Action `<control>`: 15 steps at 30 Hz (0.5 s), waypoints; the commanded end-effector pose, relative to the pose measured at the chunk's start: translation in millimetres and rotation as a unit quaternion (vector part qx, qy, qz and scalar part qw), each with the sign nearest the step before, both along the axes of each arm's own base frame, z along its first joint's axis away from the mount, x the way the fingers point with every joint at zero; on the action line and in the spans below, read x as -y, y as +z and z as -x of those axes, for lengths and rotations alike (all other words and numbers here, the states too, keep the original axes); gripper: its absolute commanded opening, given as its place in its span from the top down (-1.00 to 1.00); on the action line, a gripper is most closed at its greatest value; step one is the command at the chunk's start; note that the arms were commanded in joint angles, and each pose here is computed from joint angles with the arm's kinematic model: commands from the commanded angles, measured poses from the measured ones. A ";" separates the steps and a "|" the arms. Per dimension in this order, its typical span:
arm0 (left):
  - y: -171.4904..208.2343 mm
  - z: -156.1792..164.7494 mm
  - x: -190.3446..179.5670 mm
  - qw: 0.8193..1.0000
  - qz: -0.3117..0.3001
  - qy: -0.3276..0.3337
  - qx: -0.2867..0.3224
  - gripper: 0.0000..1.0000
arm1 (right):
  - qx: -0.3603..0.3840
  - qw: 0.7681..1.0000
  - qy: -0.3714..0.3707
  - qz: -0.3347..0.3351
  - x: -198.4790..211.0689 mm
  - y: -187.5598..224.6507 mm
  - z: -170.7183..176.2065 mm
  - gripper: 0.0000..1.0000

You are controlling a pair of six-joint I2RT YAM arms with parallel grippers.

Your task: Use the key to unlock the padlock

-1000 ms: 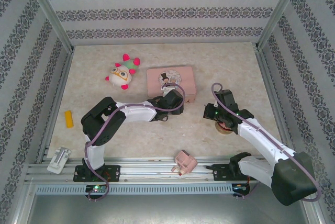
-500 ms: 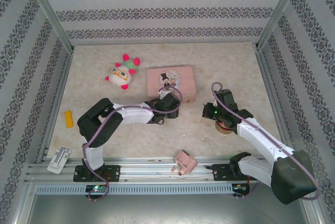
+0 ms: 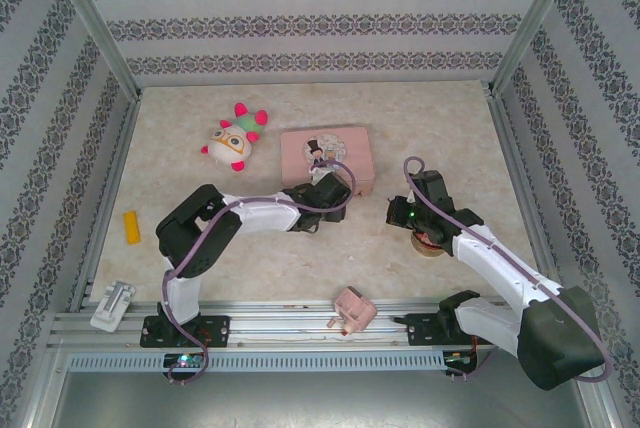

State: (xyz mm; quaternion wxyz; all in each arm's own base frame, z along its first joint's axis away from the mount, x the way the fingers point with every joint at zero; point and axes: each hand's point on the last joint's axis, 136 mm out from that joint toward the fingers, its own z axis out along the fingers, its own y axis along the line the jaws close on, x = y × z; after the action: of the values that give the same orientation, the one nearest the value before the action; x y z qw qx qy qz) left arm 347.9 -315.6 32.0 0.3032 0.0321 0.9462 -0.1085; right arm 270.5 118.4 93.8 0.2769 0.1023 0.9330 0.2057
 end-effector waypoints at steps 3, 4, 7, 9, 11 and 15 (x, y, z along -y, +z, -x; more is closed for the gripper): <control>-7.4 -5.1 -11.7 0.999 -0.054 0.001 -0.004 -0.13 | 0.002 1.000 -0.006 -0.011 -0.4 2.2 -4.2 1.00; -7.5 -4.5 -12.8 0.998 -0.060 0.002 -0.004 -0.12 | 0.001 1.000 -0.005 -0.011 -0.8 2.2 -4.5 1.00; -7.8 -2.9 -16.5 0.997 -0.083 0.002 -0.002 -0.07 | 0.002 1.000 -0.003 -0.012 -2.0 3.1 -6.0 1.00; -8.5 -2.1 -18.5 0.995 -0.103 -0.001 -0.003 -0.04 | 0.003 1.000 -0.003 -0.012 -2.3 3.6 -7.3 1.00; -8.6 -2.1 -18.9 0.993 -0.119 -0.004 -0.001 -0.03 | 0.001 1.000 -0.002 -0.011 -2.9 3.3 -8.3 1.00; -10.0 -0.2 -17.6 0.992 -0.128 -0.009 -0.002 0.00 | 0.001 1.000 0.000 -0.014 -4.6 3.2 -10.4 1.00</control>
State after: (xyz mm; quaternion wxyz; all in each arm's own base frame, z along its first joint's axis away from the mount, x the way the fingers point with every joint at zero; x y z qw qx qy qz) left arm 351.1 -307.7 25.1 0.2981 0.0603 0.9520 -0.0335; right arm 270.4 119.9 85.1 0.2627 0.1022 0.9377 0.2033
